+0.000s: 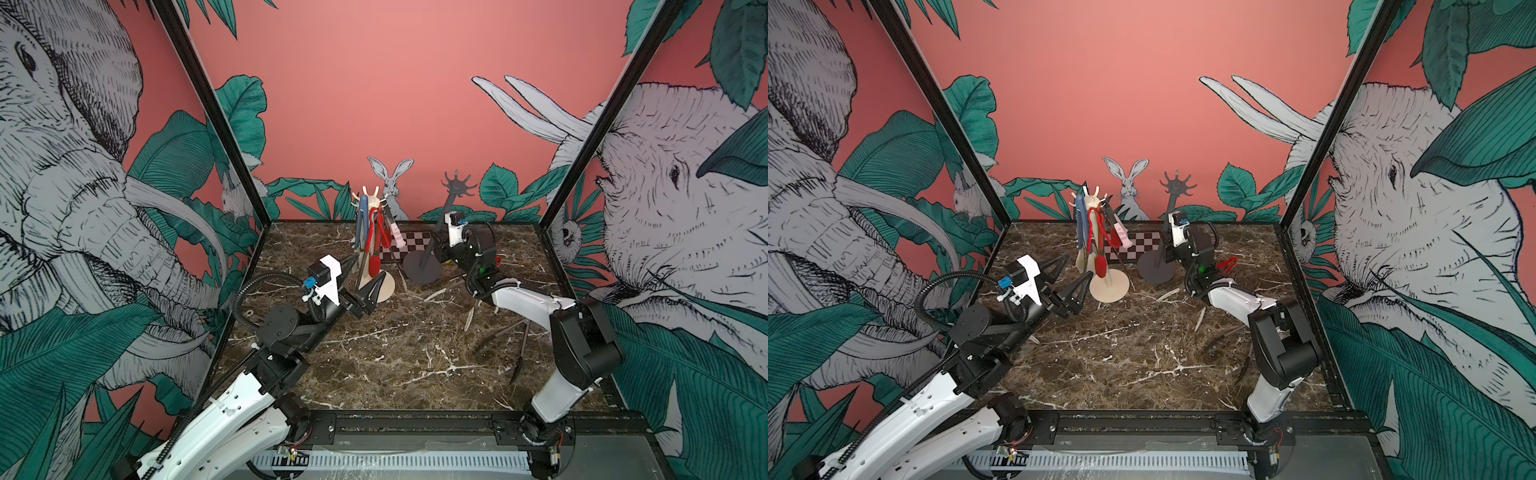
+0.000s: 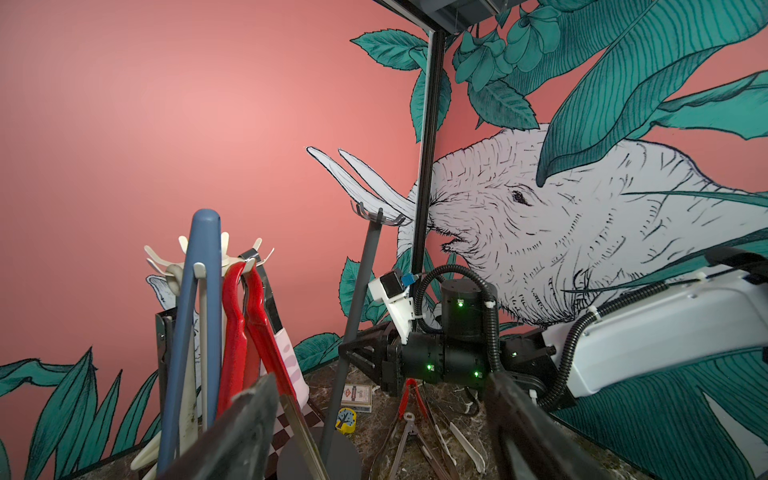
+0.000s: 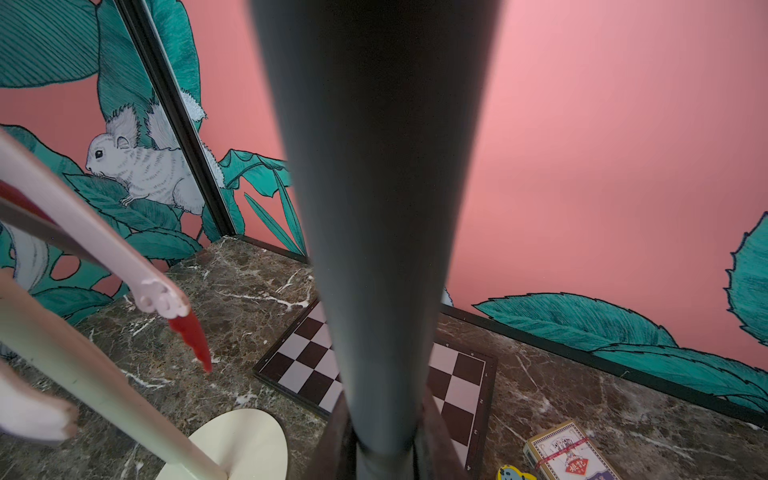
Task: Hang food tongs on kitchen utensil racks
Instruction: Place the rack at the center of the board.
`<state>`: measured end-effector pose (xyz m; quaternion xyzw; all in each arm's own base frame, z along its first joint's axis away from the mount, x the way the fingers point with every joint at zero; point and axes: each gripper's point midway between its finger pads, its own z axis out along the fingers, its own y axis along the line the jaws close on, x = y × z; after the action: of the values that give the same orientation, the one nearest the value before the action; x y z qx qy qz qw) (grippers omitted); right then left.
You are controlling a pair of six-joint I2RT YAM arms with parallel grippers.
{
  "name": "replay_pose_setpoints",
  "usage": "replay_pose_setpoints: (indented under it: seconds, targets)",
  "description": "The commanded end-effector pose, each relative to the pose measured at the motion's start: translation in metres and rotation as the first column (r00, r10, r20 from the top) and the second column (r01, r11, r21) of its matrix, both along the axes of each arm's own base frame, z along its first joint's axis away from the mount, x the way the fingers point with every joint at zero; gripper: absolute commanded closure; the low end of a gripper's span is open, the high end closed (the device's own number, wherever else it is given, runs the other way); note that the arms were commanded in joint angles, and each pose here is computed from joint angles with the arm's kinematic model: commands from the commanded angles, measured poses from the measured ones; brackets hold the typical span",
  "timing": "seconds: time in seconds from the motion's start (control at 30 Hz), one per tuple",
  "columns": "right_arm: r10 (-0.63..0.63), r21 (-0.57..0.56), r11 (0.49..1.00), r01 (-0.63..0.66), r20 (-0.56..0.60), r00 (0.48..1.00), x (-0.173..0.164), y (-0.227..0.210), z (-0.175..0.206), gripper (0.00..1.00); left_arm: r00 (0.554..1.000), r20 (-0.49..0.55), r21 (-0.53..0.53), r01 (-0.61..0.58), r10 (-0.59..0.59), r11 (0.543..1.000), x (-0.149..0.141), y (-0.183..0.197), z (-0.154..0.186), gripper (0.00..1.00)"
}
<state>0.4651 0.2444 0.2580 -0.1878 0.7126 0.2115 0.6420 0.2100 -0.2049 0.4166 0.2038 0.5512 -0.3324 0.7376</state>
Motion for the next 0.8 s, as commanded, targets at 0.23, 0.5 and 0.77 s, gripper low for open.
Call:
replay_pose_setpoints:
  seconds: [0.23, 0.5, 0.77]
  targets:
    - [0.019, 0.093, 0.995, -0.036, 0.183, 0.983, -0.031, -0.008, 0.072, 1.0, 1.0, 0.023, -0.018, -0.002, 0.003, 1.0, -0.003, 0.003, 0.004, 0.2]
    - [0.02, 0.028, 0.999, -0.025, 0.169, 0.985, -0.041, -0.014, 0.065, 1.0, 1.0, 0.02, -0.021, 0.005, -0.004, 1.0, -0.002, 0.002, 0.003, 0.21]
    - [0.003, -0.092, 0.996, 0.01, 0.146, 0.989, -0.035, -0.017, 0.051, 1.0, 1.0, 0.019, -0.028, 0.012, -0.011, 1.0, -0.002, 0.0, 0.004, 0.2]
